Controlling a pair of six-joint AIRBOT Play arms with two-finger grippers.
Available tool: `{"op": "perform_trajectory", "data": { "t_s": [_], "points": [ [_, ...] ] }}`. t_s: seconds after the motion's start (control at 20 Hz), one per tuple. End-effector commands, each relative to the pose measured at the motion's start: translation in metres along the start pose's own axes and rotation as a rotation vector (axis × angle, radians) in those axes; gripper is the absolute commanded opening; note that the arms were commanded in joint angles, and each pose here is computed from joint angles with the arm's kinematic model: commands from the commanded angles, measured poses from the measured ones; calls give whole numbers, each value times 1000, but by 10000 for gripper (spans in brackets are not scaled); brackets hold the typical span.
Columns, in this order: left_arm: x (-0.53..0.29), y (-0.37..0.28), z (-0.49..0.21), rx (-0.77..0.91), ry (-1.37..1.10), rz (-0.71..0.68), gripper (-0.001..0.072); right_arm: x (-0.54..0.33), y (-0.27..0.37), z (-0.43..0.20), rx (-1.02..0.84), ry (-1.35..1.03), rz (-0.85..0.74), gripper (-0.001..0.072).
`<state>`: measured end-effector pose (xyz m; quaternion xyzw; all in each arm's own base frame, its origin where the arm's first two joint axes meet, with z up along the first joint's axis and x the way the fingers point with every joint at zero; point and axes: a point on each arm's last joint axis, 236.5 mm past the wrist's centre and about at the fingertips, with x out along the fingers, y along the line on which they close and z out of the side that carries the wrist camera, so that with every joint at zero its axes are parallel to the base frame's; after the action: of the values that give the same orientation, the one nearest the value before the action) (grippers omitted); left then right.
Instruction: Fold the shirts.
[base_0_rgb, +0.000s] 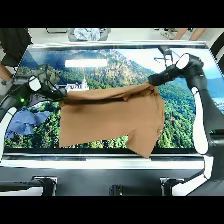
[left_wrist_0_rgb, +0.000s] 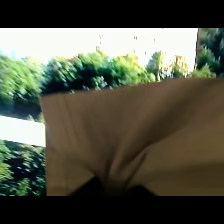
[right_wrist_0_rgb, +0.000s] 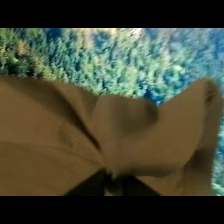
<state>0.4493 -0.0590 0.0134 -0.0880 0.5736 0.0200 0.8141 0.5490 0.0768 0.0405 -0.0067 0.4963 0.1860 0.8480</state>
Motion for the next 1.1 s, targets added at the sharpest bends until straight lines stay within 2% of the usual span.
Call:
{"op": "perform_trajectory", "data": {
  "t_s": [0.0,0.1,0.2,0.25,0.45,0.55,0.7,0.75,0.85,1.05],
  "points": [
    [6,3,-24,70,155,-50,700,1,1,-7,-27,25,86,699],
    [-15,30,-45,143,260,-38,720,-38,-35,-32,-87,101,47,716],
    [-28,56,-67,60,307,-51,718,-73,-75,-89,-12,279,33,660],
    [-29,59,-85,14,331,-102,710,-88,-86,-122,42,379,66,616],
    [-3,55,-188,-119,427,-281,669,-100,-91,-186,186,443,131,625],
    [12,48,-215,-152,420,-337,664,-93,-85,-204,195,460,140,631],
    [30,52,-230,-188,427,-319,662,-88,-74,-211,205,476,188,631],
    [33,53,-233,-188,430,-319,659,-88,-74,-213,200,484,188,631],
    [36,52,-229,-184,412,-324,597,-88,-74,-214,198,488,188,631],
    [39,47,-226,-200,402,-339,594,-86,-72,-219,199,497,195,630]
  ]
}}
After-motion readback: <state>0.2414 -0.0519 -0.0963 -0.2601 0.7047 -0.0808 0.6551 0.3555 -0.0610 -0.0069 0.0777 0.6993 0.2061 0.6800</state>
